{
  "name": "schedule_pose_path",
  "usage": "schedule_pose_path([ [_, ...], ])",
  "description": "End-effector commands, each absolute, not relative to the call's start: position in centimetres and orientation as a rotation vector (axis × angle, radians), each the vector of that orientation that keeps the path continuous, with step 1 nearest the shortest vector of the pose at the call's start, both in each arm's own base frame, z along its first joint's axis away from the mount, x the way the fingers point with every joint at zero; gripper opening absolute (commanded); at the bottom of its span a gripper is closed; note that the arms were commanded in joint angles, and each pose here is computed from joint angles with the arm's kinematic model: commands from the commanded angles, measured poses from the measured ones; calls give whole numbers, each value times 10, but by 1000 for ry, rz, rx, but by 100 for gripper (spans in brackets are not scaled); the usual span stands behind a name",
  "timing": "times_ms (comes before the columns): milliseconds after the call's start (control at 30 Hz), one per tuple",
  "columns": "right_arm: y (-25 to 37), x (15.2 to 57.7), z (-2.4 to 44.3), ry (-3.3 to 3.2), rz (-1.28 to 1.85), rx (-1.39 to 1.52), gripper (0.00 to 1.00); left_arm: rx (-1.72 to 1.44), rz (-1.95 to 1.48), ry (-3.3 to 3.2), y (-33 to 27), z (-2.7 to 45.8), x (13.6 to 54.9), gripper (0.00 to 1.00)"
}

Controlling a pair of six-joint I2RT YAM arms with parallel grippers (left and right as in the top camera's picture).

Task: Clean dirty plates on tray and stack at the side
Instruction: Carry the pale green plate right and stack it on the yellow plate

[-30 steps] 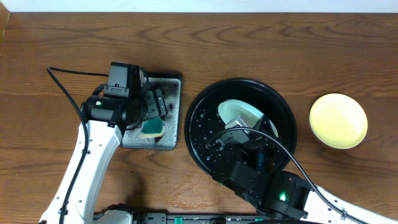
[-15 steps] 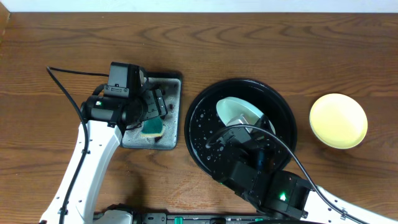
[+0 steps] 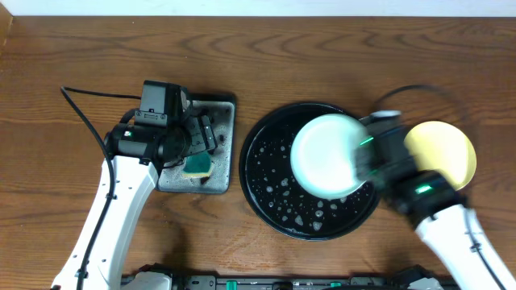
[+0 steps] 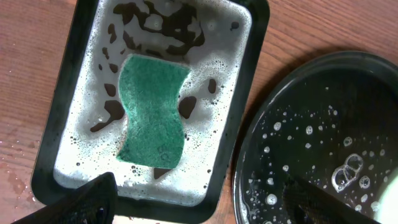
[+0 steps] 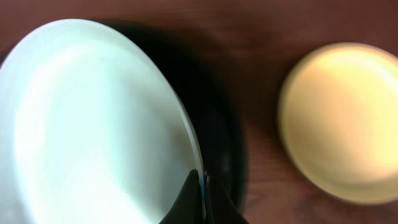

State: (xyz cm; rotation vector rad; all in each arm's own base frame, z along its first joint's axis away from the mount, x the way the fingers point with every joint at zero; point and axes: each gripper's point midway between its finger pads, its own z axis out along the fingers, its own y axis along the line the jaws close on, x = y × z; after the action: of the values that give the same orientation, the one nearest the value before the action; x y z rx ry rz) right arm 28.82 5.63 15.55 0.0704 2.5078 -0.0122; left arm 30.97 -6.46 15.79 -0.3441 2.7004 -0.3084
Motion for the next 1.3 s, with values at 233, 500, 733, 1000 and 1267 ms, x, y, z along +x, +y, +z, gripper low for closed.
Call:
schedule_pose_path([
  [233, -91, 297, 136, 2436, 323, 843, 1, -327, -313, 2676, -64, 168, 314, 85],
  [500, -184, 286, 78, 2321, 206, 1326, 1, -327, -313, 2676, -64, 168, 314, 85],
  [733, -197, 276, 52, 2355, 179, 1406, 12, -327, -313, 2676, -64, 168, 314, 86],
  [1000, -124, 324, 136, 2243, 630, 972, 49, -327, -314, 2676, -64, 168, 314, 85],
  [1267, 3, 301, 230, 2217, 714, 297, 51, -327, -313, 2676, -64, 168, 314, 85],
])
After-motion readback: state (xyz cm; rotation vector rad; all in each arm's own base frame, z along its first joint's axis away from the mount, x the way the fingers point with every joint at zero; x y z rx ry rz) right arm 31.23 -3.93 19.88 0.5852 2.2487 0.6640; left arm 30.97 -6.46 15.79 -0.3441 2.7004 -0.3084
